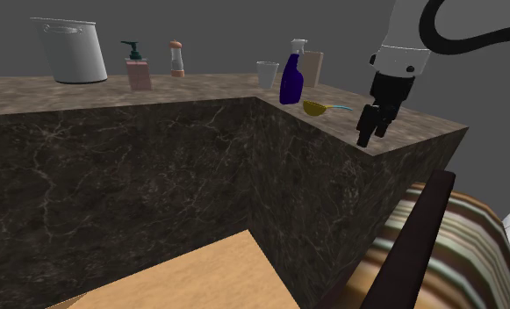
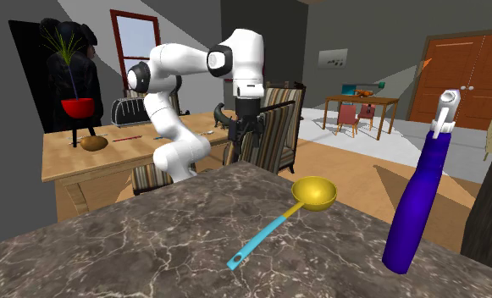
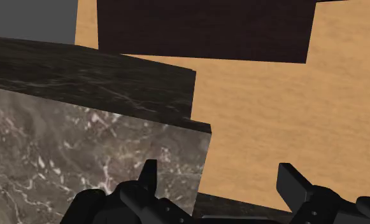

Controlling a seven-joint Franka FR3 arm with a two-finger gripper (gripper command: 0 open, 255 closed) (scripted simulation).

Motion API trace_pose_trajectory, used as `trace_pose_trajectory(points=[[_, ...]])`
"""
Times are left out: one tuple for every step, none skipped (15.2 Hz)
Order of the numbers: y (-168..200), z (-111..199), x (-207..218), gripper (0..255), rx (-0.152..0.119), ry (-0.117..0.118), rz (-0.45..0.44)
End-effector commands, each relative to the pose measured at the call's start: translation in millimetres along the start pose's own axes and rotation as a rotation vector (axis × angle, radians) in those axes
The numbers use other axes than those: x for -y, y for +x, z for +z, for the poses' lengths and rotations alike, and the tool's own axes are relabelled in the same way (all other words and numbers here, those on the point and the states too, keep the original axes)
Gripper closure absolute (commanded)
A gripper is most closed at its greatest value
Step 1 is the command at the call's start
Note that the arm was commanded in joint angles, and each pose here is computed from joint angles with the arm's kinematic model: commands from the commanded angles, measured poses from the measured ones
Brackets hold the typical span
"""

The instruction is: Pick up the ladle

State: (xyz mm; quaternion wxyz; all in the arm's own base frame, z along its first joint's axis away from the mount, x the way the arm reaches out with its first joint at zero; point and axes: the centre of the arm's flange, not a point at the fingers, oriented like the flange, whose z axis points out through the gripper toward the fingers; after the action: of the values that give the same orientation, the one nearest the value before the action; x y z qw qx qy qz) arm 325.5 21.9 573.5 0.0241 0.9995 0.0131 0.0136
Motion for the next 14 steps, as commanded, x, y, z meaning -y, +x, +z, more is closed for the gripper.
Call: trace_pose_trajectory(points=[[0.0,0.0,0.0,0,0.000,0.000,0.000],[2.6,0.7,-12.5,0,-0.007,-0.001,-0.053],[5.8,1.3,-24.9,0,-0.015,-0.002,-0.106],[9.7,1.9,-37.1,0,-0.022,-0.003,-0.160],[14.2,2.4,-49.1,0,-0.030,-0.003,-0.213],[19.4,2.9,-60.8,0,-0.037,-0.004,-0.266],[25.2,3.3,-72.3,0,-0.045,-0.005,-0.319],[31.6,3.7,-83.4,0,-0.052,-0.006,-0.373],[38.6,4.1,-94.1,0,-0.060,-0.007,-0.426],[46.1,4.3,-104.5,0,-0.067,-0.008,-0.479],[54.2,4.5,-114.4,0,-0.074,-0.008,-0.532],[62.8,4.7,-123.9,0,-0.082,-0.009,-0.586],[71.9,4.7,-133.0,0,-0.089,-0.010,-0.639],[81.5,4.7,-141.5,0,-0.097,-0.011,-0.692]])
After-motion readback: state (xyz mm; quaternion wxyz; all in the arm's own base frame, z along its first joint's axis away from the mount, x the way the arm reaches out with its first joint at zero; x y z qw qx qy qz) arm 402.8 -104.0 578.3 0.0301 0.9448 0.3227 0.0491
